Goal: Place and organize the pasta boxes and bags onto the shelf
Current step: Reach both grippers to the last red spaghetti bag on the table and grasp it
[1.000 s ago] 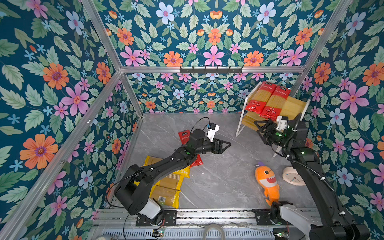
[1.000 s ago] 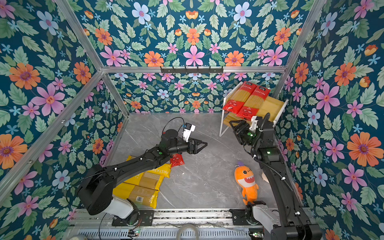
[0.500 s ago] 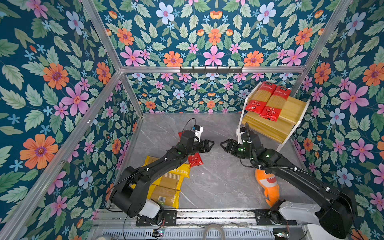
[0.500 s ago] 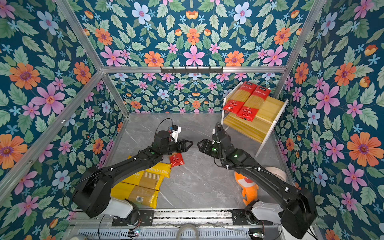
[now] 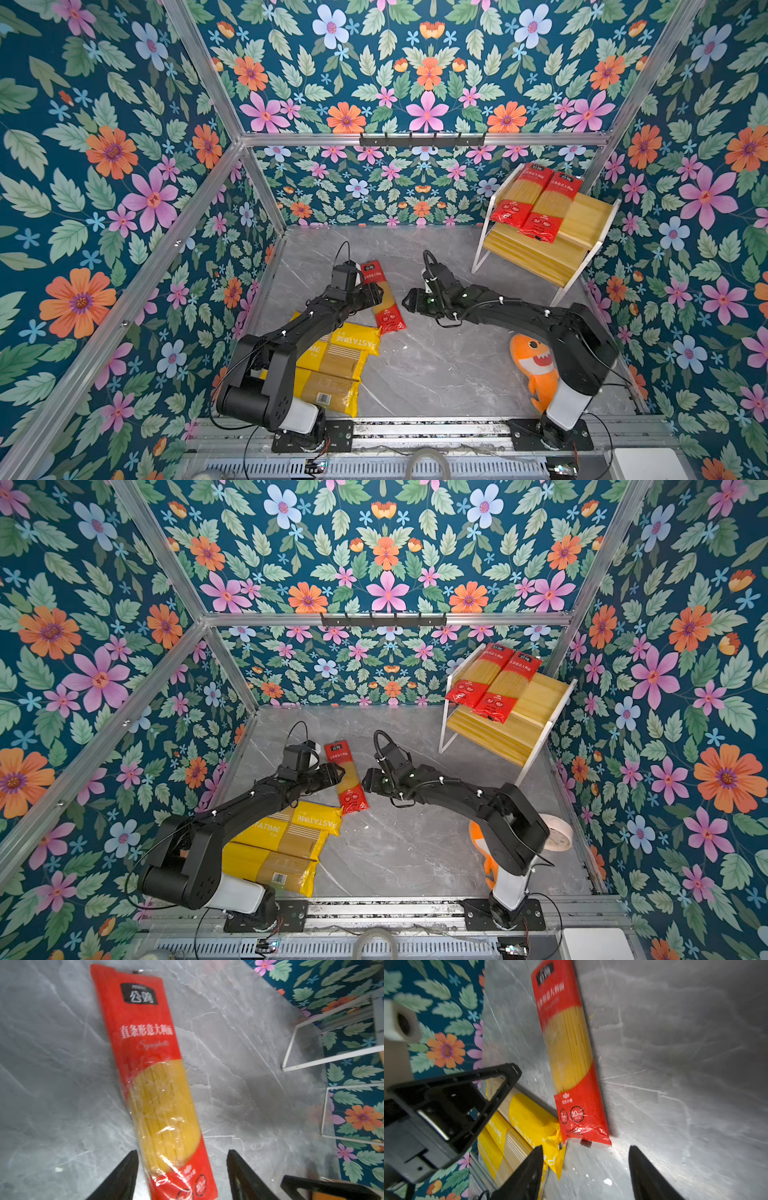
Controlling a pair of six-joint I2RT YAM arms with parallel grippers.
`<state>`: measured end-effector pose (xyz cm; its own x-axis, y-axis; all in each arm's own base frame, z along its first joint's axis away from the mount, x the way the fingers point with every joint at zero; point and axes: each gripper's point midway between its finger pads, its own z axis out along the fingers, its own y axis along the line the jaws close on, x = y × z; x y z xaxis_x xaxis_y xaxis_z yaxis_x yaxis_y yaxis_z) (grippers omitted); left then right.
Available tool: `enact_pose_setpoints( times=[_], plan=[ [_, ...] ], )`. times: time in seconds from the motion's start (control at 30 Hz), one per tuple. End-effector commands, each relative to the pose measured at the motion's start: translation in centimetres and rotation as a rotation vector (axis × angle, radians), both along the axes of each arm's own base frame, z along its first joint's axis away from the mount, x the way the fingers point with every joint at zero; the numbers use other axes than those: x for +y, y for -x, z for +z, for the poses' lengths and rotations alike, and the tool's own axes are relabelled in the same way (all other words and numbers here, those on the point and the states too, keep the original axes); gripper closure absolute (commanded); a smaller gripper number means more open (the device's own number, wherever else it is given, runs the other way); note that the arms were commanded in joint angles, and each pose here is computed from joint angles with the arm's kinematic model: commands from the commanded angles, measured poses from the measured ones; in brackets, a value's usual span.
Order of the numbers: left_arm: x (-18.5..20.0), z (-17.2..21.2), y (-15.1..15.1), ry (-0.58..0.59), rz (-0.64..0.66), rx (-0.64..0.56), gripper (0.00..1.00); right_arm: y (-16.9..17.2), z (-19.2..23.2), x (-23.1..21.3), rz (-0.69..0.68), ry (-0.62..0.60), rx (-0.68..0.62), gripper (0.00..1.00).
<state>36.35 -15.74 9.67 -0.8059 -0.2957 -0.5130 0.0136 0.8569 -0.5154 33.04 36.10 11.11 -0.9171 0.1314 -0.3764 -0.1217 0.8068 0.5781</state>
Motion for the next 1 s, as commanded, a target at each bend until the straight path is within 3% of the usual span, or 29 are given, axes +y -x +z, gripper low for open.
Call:
enact_pose_setpoints(
  times=[0.0,0.33,0.53,0.8,0.97],
  plan=[
    [1.4,-1.5,0.0,-0.025,0.056,0.037,0.3,-0.2,-0.9,2.1,0.074,0.008,0.008,0.35],
    [0.2,-4.6,-0.2,0.038,0.044,0.079,0.33,-0.9,-6.5,4.3,0.128,0.063,0.117,0.44],
    [-1.9,-5.4,-0.5,0.046,-0.004,0.085,0.36,-0.2,-7.5,3.9,0.148,0.078,0.146,0.49],
    [-9.3,-5.8,0.8,0.079,-0.158,0.088,0.41,2.0,-7.1,-0.2,0.112,0.052,0.173,0.55],
    [-13.9,-5.3,2.9,0.101,-0.26,0.093,0.42,5.9,-6.5,-3.7,0.097,0.073,0.209,0.57]
  ],
)
